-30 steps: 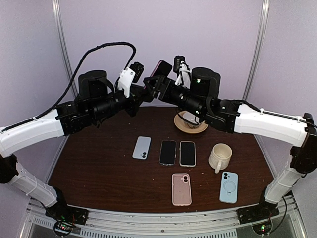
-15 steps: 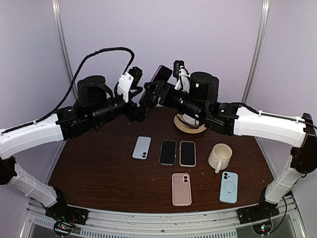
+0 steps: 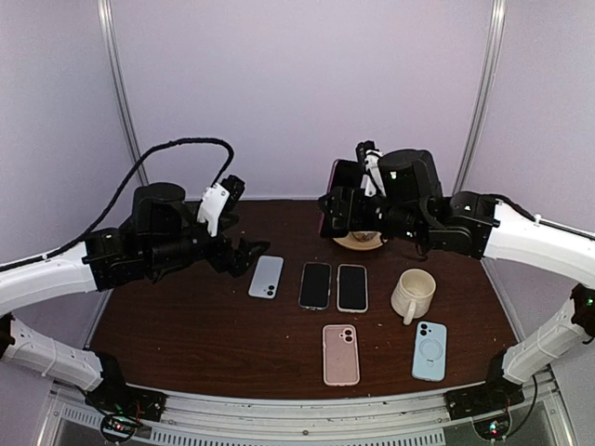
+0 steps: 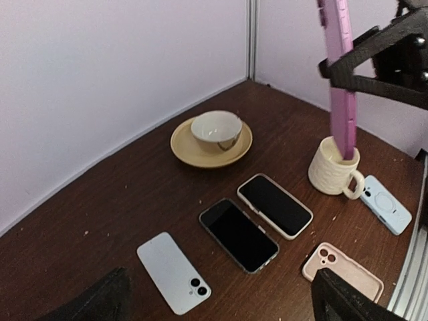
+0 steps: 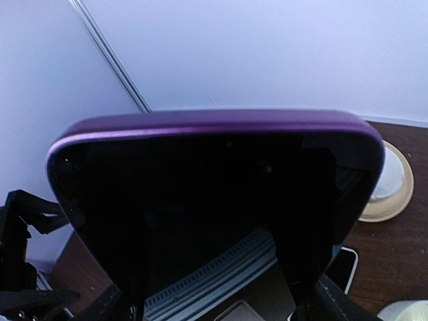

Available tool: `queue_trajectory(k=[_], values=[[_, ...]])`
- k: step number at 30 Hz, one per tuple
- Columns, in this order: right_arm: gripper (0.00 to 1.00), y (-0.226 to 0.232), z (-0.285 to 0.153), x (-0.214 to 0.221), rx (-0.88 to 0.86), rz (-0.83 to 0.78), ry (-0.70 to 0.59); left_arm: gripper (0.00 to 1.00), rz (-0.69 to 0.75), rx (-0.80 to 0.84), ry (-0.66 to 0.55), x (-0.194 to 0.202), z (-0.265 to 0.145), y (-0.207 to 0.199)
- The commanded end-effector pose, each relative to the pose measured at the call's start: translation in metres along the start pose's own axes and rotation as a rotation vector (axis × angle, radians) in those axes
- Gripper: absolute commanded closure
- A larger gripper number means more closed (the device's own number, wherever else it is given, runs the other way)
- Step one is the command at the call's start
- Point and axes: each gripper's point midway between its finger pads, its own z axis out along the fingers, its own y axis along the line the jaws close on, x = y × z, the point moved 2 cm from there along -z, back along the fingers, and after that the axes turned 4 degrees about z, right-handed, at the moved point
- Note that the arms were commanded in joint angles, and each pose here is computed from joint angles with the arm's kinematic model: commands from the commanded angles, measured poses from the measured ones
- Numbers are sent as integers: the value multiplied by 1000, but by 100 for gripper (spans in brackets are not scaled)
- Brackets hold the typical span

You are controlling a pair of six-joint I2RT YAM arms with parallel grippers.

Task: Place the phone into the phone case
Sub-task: Adjust the phone case at the center of the board.

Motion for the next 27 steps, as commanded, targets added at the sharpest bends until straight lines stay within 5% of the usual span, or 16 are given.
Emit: queue_trajectory(k=[1, 9, 14, 20, 27], values=[[100, -48, -26, 51, 257, -78, 175, 3, -34, -92, 160, 39, 9, 11], [100, -63, -53, 132, 481, -177, 378, 2, -12, -21, 305, 68, 26, -2], [100, -57, -55, 165, 473, -138, 450, 2, -38, 32, 344, 80, 27, -12], [100, -62, -64, 174, 429, -55, 458, 5, -52, 257, 365, 83, 18, -56], [100, -78, -86, 159, 394, -22, 394, 17, 177, 309, 582, 146, 27, -112]])
